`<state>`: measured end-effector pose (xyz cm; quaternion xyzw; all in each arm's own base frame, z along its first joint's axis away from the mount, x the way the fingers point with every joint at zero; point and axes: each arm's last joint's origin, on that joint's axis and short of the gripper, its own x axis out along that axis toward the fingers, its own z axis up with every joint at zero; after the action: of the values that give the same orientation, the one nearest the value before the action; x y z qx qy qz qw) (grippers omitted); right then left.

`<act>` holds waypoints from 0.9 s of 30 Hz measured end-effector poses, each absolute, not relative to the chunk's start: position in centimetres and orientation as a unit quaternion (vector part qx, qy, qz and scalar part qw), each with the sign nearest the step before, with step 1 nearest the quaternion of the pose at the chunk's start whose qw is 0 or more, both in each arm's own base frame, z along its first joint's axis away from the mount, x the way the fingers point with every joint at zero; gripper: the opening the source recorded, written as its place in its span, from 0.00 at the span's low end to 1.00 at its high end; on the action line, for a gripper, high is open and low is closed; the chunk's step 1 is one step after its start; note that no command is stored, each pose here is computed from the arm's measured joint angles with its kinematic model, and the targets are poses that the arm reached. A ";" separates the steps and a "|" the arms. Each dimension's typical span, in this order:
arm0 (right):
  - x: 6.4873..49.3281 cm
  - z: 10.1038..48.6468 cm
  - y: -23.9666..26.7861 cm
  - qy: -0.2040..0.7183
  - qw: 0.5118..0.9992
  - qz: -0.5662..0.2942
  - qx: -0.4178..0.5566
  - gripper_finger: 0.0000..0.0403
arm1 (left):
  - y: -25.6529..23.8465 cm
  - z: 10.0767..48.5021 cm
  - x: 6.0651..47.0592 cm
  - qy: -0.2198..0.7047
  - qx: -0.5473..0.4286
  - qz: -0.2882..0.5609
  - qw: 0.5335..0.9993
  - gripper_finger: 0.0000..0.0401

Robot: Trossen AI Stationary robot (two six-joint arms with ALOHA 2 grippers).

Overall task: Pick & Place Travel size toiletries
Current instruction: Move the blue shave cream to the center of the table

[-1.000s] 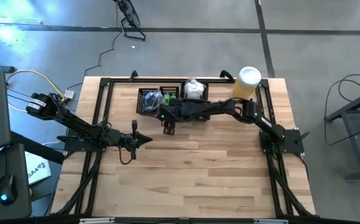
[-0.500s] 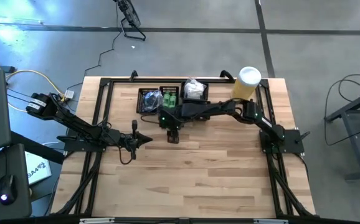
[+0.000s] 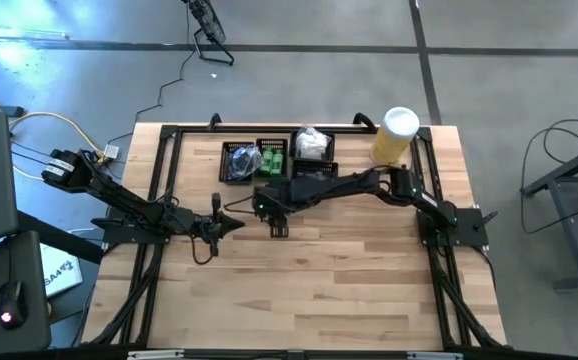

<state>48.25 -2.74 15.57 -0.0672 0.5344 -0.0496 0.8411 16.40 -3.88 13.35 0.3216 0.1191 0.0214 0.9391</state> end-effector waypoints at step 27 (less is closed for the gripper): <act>47.5 16.9 -8.8 0.509 0.857 -0.081 0.017 0.47 | -3.9 13.2 16.4 0.124 0.320 0.020 0.939 0.00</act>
<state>47.53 -8.78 16.89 0.0172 0.5092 -0.0813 0.8566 16.38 -3.88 13.25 0.3198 0.1244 0.0201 0.9391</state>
